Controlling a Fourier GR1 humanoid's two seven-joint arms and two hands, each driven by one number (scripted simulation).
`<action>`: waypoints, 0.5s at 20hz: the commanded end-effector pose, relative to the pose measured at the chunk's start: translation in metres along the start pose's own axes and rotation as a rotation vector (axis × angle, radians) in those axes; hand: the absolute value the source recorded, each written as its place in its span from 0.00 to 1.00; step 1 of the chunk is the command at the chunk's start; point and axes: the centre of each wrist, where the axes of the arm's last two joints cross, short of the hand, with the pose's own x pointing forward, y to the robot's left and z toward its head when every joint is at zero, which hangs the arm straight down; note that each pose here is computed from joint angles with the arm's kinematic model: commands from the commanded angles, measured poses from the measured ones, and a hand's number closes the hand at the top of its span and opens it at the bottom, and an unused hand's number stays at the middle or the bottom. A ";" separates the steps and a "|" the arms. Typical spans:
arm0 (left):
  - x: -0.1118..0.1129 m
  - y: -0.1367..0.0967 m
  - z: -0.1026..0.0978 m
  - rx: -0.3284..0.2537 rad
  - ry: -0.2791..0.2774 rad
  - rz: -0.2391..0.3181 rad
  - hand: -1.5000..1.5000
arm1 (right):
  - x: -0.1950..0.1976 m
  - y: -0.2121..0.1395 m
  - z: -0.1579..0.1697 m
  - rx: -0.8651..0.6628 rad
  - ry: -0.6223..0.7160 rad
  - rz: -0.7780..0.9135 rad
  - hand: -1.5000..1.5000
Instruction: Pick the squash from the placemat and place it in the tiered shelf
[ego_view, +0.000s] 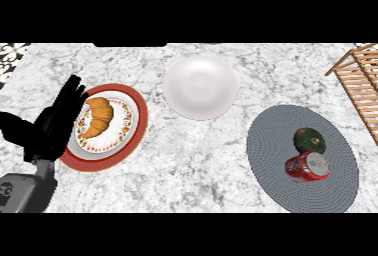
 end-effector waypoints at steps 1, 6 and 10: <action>0.012 -0.006 -0.011 0.013 0.017 0.007 0.50 | 0.022 -0.014 0.018 0.149 -0.033 0.026 0.00; 0.010 -0.009 -0.010 0.007 0.017 -0.006 0.50 | 0.058 0.001 0.005 0.347 0.196 0.282 0.00; 0.003 0.003 -0.002 0.000 0.020 -0.021 0.50 | 0.099 0.006 0.000 0.434 0.276 0.738 0.00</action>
